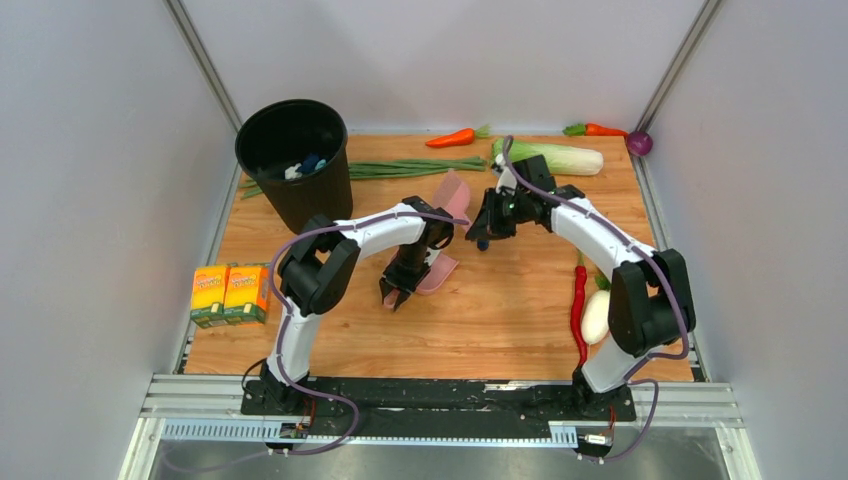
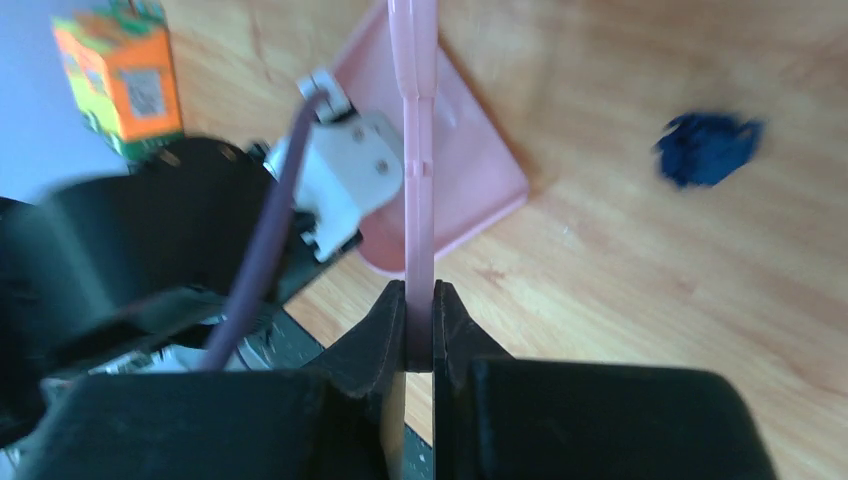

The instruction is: Sweep away the paper scraps from the table

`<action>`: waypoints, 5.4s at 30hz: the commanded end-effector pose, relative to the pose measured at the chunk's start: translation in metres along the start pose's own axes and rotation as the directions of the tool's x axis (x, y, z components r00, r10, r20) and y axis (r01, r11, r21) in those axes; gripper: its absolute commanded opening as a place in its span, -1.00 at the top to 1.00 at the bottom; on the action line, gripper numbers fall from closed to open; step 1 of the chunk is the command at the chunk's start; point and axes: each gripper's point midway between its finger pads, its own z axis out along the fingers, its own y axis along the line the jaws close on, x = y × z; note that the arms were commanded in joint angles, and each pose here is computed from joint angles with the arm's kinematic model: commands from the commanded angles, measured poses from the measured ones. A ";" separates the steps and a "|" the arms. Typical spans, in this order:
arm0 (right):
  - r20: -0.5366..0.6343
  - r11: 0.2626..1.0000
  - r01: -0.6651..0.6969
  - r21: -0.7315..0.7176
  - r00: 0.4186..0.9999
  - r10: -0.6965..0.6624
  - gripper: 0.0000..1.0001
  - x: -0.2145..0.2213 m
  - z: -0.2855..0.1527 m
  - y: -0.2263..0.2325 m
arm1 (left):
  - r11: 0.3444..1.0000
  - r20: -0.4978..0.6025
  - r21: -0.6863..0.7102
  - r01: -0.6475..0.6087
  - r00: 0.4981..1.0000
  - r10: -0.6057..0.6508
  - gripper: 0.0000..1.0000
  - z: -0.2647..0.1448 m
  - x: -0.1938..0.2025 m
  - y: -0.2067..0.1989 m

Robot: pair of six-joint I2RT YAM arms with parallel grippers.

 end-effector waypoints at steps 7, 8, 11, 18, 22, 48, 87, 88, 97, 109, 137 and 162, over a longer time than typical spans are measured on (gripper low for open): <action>0.324 0.974 -0.140 0.177 0.943 0.077 1.00 -0.073 -0.072 -0.053 | 0.997 0.006 -0.063 -0.048 0.999 0.048 1.00 -0.005 -0.003 0.002; 0.328 0.965 -0.157 0.212 0.941 0.081 1.00 -0.067 -0.074 -0.065 | 0.996 0.003 -0.067 -0.058 0.998 0.059 1.00 -0.003 -0.003 -0.002; 0.313 0.940 -0.191 0.282 0.945 0.097 1.00 -0.046 -0.077 -0.091 | 0.994 -0.006 -0.077 -0.080 0.997 0.079 1.00 -0.001 -0.001 -0.008; 0.237 0.932 -0.214 0.293 0.960 0.146 1.00 0.011 -0.067 -0.107 | 0.991 -0.013 -0.089 -0.096 0.995 0.095 1.00 0.002 -0.002 -0.013; 0.191 0.963 -0.160 0.215 0.974 0.119 1.00 0.025 -0.055 -0.097 | 0.991 -0.015 -0.092 -0.096 0.995 0.095 1.00 0.002 -0.001 -0.014; 0.000 0.990 0.018 0.142 1.000 -0.019 1.00 0.083 -0.005 -0.073 | 0.989 -0.013 -0.104 -0.103 0.995 0.102 1.00 0.001 0.002 -0.010; 0.100 0.986 0.015 0.167 0.994 -0.032 1.00 0.047 -0.072 0.006 | 0.982 0.132 -0.179 -0.062 0.987 0.086 1.00 -0.030 -0.014 0.003; 0.112 0.982 0.003 0.190 0.993 -0.025 1.00 0.043 -0.076 0.005 | 0.983 0.143 -0.174 -0.057 0.986 0.083 1.00 -0.034 -0.014 0.002; 0.260 0.973 -0.097 0.209 0.965 0.040 1.00 0.010 -0.109 0.008 | 0.992 0.235 -0.124 -0.011 0.971 0.040 1.00 -0.071 -0.008 -0.001; 0.271 0.986 -0.122 0.113 0.958 0.088 1.00 0.010 -0.109 0.023 | 0.994 0.343 -0.072 0.083 0.938 -0.054 1.00 -0.112 0.003 0.014; 0.227 0.996 -0.071 0.054 0.972 0.057 1.00 0.002 -0.105 0.037 | 0.907 0.641 0.325 0.269 0.642 -0.420 1.00 -0.256 -0.038 0.082; 0.196 0.994 -0.088 0.068 0.978 0.074 1.00 0.015 -0.097 0.027 | 0.699 0.594 0.670 0.249 0.385 -0.706 1.00 -0.314 -0.045 0.178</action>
